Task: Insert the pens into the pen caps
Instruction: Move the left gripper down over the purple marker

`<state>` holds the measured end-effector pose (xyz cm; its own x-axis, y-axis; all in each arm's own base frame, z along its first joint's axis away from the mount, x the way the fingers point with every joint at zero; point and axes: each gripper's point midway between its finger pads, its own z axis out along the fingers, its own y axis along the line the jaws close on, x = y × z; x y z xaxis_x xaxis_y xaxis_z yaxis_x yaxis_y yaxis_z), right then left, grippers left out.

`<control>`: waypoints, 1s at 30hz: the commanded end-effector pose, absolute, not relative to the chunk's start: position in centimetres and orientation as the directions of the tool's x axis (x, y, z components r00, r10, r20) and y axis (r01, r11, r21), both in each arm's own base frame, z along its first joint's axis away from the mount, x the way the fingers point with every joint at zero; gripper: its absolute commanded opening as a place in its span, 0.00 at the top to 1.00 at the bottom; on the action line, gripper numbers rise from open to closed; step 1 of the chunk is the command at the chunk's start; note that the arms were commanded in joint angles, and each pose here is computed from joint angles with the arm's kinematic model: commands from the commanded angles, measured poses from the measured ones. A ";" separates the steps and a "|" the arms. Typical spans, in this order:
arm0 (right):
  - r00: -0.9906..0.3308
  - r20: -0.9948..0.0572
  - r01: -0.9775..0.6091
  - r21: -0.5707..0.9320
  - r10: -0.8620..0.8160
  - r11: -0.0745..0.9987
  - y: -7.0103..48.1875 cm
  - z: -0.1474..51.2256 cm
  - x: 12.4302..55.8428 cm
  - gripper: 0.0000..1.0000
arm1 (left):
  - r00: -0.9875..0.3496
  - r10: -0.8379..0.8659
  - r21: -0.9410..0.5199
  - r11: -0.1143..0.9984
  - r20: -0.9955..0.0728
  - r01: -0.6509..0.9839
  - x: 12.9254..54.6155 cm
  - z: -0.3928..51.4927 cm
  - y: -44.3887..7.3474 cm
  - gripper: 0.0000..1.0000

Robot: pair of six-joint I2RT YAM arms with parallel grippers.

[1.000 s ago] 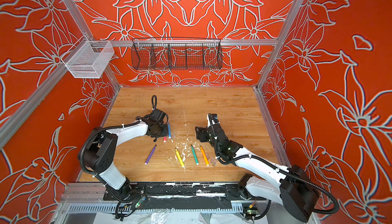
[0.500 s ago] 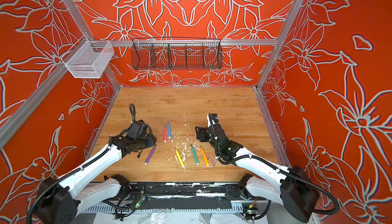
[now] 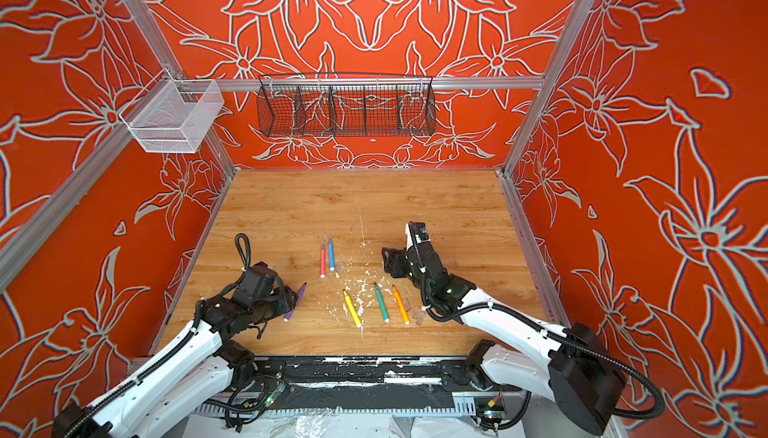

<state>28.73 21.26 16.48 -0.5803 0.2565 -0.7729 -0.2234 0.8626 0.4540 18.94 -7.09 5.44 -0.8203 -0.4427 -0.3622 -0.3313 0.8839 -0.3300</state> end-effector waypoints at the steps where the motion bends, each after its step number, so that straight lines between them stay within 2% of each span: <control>1: -0.580 -0.766 -0.217 0.474 0.278 0.853 21.5 17.1 29.1 0.27 | -0.835 -0.452 -0.342 0.874 -0.314 -0.344 19.1 4.5 -7.8 0.39; 14: -0.585 -0.759 -0.208 0.479 0.284 0.853 21.4 17.1 29.1 0.27 | -0.855 -0.462 -0.301 0.871 -0.235 -0.387 16.9 1.3 -8.1 0.50; 23: -0.597 -0.749 -0.206 0.489 0.288 0.847 21.6 16.9 29.1 0.28 | -0.881 -0.408 -0.266 0.900 -0.240 -0.345 16.8 0.4 -9.4 0.71; 30: -0.596 -0.747 -0.203 0.495 0.294 0.845 21.4 17.0 29.0 0.28 | -0.905 -0.341 -0.103 0.940 -0.255 -0.325 16.2 -0.9 -8.9 0.78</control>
<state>28.69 21.40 16.14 -0.5971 0.2737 -0.7540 -0.2090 0.8544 0.4757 18.94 -10.98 1.78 -0.8749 -0.3623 -0.3214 -0.2874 0.9225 -0.2576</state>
